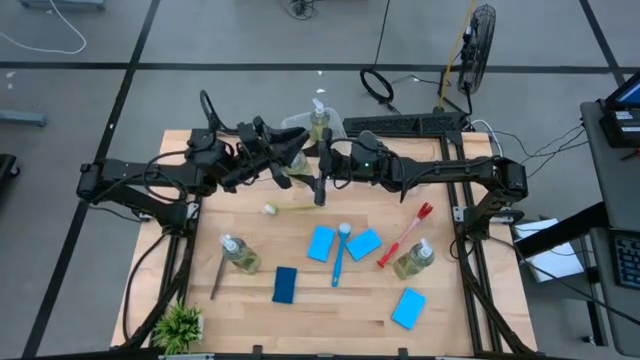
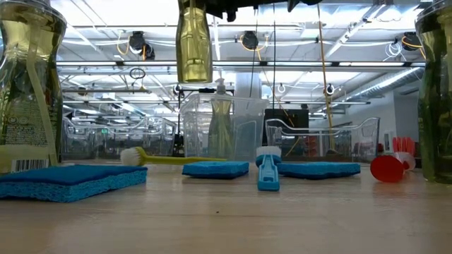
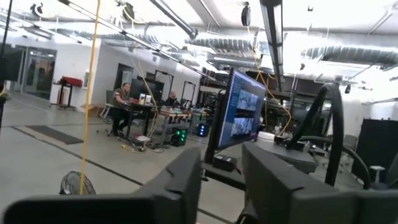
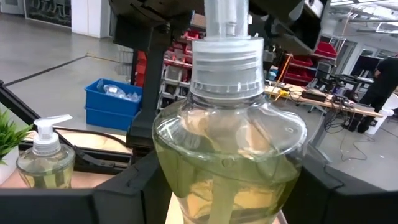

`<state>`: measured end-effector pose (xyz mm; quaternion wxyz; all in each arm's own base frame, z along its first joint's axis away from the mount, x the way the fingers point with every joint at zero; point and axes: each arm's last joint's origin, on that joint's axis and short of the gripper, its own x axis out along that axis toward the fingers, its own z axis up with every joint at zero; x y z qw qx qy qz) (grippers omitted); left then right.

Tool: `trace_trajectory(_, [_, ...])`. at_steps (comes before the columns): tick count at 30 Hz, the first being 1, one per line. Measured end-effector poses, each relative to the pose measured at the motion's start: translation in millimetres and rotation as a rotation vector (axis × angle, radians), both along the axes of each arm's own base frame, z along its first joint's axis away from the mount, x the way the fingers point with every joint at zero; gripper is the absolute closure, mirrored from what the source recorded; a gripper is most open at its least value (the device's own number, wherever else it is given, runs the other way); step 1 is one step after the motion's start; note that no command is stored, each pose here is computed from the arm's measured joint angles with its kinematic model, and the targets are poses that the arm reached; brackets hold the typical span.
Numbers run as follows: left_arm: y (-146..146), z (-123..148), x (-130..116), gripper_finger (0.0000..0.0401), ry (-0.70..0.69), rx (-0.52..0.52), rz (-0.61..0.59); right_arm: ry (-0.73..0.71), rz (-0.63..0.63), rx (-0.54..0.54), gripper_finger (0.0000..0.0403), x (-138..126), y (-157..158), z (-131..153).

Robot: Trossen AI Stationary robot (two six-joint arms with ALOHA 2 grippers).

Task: Pick & Place Kitchen Sink Supplies
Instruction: Put the yellow dish soap into the white bin

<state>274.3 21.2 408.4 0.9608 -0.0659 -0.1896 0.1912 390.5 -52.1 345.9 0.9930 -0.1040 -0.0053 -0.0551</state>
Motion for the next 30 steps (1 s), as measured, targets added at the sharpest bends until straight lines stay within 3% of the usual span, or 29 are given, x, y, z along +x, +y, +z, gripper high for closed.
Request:
trace_trajectory(7, [1.3, 6.4, -10.5, 0.0177, 0.006, 0.013, 0.076, -0.005, -0.065, -0.016, 0.0199, -3.3, -3.5, 3.8])
trace_trajectory(13, [1.6, 13.4, -25.5, 0.0125, 0.031, 0.029, 0.125, -0.023, -0.098, -0.019, 0.0199, -9.1, -16.0, 9.7])
trace_trajectory(21, [0.9, 17.4, -48.6, 0.0093, 0.116, 0.016, 0.202, -0.061, -0.224, -0.022, 0.0199, -21.1, -51.7, 17.3])
trace_trajectory(30, [1.0, 7.6, -55.8, 0.0087, 0.267, 0.022, 0.218, -0.181, -0.264, 0.095, 0.0199, -30.1, -84.0, 22.9])
